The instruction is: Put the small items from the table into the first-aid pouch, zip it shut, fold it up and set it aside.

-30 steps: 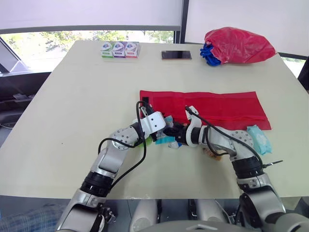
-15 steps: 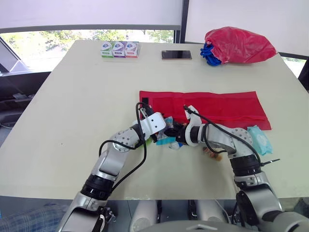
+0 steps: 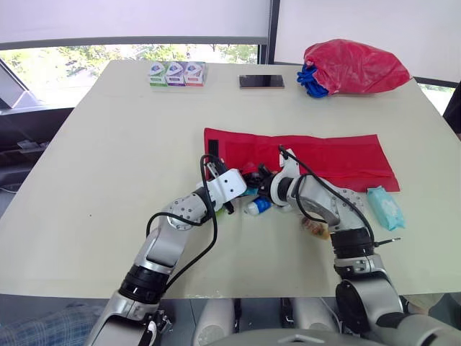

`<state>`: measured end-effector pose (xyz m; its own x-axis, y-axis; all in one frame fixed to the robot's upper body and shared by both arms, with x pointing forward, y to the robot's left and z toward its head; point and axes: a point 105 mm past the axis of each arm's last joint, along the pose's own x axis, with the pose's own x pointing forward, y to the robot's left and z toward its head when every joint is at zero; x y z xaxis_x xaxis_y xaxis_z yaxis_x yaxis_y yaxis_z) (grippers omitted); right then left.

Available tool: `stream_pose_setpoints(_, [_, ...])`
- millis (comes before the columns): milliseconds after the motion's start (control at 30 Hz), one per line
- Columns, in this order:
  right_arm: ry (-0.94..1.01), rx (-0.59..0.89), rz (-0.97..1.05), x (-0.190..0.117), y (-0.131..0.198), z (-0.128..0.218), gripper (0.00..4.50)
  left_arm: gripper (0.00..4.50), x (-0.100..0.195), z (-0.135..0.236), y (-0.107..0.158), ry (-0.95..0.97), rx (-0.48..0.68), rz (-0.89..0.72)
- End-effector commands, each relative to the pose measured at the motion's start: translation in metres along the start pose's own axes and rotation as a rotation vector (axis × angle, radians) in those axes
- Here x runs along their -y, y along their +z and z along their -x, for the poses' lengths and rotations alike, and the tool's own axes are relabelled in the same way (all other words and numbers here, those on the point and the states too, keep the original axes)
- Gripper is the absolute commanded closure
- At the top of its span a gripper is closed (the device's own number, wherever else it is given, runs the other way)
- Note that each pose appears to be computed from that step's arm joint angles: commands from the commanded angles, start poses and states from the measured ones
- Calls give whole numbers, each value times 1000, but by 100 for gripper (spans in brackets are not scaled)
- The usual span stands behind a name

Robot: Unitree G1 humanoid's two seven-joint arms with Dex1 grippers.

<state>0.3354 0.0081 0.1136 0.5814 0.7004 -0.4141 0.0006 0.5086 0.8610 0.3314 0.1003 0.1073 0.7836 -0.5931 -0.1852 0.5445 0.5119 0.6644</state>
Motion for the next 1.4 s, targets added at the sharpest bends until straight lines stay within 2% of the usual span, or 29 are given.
stream_pose_setpoints(33, [110, 73, 17, -26, 14, 6, 441, 445, 3, -1, 13, -22, 49, 0])
stream_pose_setpoints(400, [123, 83, 117, -32, -2, -7, 441, 445, 7, -7, 24, -57, 93, 19])
stream_pose_setpoints(467, [110, 67, 164, -27, -4, -4, 340, 450, 2, -6, 21, -54, 89, 23])
stream_pose_setpoints(500, [104, 60, 186, -24, -5, -2, 313, 450, 0, -5, 20, -52, 87, 25])
stream_pose_setpoints(567, [94, 40, 247, -18, -6, 5, 214, 450, -7, -4, 16, -50, 83, 44])
stream_pose_setpoints(733, [88, 13, 366, -11, -7, 20, 214, 450, -13, -1, 9, -73, 78, 83])
stream_pose_setpoints(1033, [129, -8, 645, -17, 2, 53, 214, 450, -21, 5, 3, -209, 125, 294])
stream_pose_setpoints(1200, [132, -43, 977, -15, 0, 66, 214, 450, -32, 5, -1, -275, 151, 427])
stream_pose_setpoints(1233, [152, -44, 1005, -16, 0, 66, 271, 450, -33, 5, 0, -286, 161, 447])
stream_pose_setpoints(1267, [169, -45, 1022, -16, 0, 66, 296, 450, -34, 5, 1, -294, 168, 460])
stream_pose_setpoints(1367, [178, -52, 1127, -15, -3, 65, 447, 450, -38, 5, 0, -329, 176, 498])
stream_pose_setpoints(1400, [180, -54, 1152, -15, -4, 64, 447, 450, -39, 5, 0, -338, 179, 505])
